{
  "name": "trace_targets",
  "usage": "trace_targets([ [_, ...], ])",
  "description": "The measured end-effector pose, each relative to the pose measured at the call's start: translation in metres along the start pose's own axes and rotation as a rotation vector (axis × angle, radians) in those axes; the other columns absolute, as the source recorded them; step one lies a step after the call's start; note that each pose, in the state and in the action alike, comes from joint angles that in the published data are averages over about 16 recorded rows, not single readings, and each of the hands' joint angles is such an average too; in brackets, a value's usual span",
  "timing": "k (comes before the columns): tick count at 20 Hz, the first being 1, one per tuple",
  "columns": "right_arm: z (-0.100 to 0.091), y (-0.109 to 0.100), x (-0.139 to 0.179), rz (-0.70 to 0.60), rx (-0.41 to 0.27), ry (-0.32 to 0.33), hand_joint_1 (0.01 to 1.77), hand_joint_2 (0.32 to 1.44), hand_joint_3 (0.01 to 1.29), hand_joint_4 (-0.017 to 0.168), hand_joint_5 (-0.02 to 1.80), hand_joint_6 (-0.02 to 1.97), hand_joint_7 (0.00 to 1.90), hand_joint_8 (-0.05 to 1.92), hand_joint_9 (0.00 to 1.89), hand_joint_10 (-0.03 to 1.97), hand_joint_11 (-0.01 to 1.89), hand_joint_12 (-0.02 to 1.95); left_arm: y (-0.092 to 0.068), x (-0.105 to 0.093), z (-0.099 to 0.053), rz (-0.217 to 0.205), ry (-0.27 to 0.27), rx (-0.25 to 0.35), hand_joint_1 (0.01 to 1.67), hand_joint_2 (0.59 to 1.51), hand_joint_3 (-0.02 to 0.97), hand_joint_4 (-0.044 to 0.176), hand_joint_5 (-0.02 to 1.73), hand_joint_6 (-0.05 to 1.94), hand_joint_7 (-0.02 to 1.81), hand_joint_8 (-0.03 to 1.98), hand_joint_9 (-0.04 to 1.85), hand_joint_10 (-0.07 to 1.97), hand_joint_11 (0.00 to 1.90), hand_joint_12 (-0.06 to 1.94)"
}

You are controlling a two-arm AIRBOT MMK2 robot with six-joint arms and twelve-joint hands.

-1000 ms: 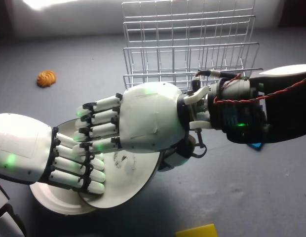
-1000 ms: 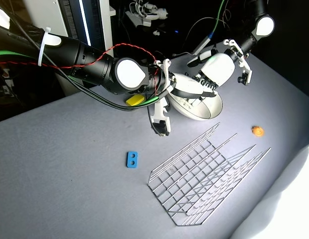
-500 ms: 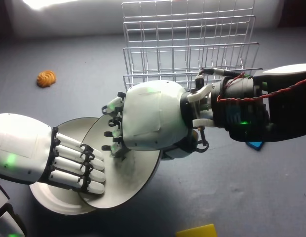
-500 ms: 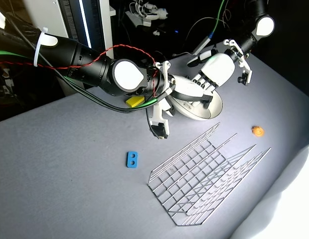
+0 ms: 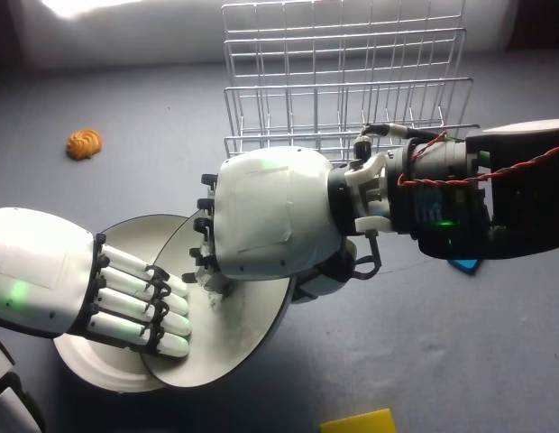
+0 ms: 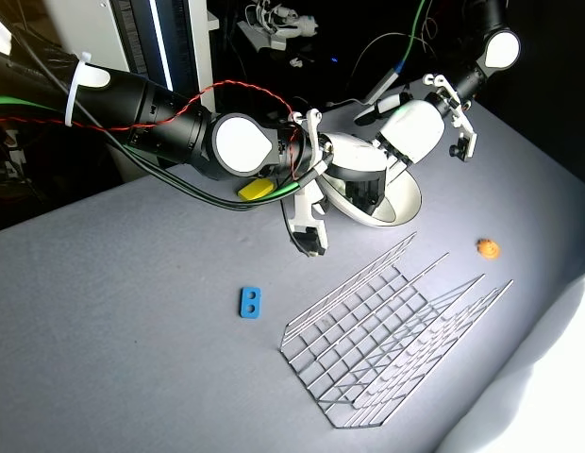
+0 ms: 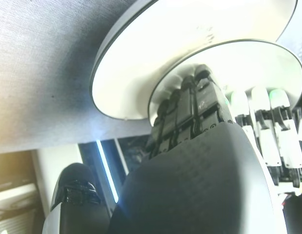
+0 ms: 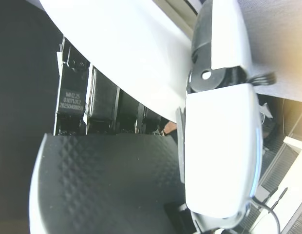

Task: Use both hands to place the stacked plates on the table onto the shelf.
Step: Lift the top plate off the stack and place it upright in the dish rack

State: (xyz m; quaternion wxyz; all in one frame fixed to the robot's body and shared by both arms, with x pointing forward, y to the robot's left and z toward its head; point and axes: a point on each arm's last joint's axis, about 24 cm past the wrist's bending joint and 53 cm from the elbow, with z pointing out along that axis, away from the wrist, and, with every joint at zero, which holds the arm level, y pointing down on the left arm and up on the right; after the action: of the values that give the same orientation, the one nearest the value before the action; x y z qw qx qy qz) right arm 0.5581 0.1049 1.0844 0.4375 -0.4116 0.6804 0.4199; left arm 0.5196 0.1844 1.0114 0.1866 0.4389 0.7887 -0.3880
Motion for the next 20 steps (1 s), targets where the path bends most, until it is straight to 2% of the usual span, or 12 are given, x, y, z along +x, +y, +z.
trace_targets([
  [4,0.000,0.000,-0.001,0.008,0.000,-0.004,1.22,0.89,0.01,-0.011,0.87,0.44,1.00,0.37,1.12,0.67,1.00,0.90,0.005,-0.011,-0.008,-0.003,-0.025,-0.016,0.01,1.087,0.020,-0.003,-0.01,-0.01,0.00,-0.01,0.02,0.00,0.01,0.01],
  [8,-0.001,0.000,-0.004,0.020,0.006,-0.009,1.23,0.89,0.01,-0.010,0.88,0.47,1.01,0.41,1.11,0.85,1.00,0.91,0.014,-0.026,-0.022,-0.005,-0.061,-0.044,0.01,1.087,0.019,-0.002,0.00,0.00,0.01,-0.01,0.02,0.00,0.01,0.01],
  [14,-0.008,0.002,-0.015,0.043,0.016,-0.024,1.26,0.89,0.01,-0.007,0.90,0.56,1.05,0.45,1.11,0.87,0.98,0.92,0.030,-0.048,-0.051,-0.017,-0.123,-0.099,0.01,1.084,0.017,-0.001,0.01,0.02,0.02,-0.01,0.02,0.01,0.01,0.01],
  [20,-0.020,0.009,-0.033,0.066,0.024,-0.050,1.30,0.90,0.01,-0.001,0.95,0.71,1.10,0.50,1.10,0.86,0.97,0.93,0.046,-0.061,-0.082,-0.034,-0.168,-0.154,0.01,1.080,0.015,0.000,0.02,0.02,0.02,-0.01,0.02,0.01,0.01,0.01],
])
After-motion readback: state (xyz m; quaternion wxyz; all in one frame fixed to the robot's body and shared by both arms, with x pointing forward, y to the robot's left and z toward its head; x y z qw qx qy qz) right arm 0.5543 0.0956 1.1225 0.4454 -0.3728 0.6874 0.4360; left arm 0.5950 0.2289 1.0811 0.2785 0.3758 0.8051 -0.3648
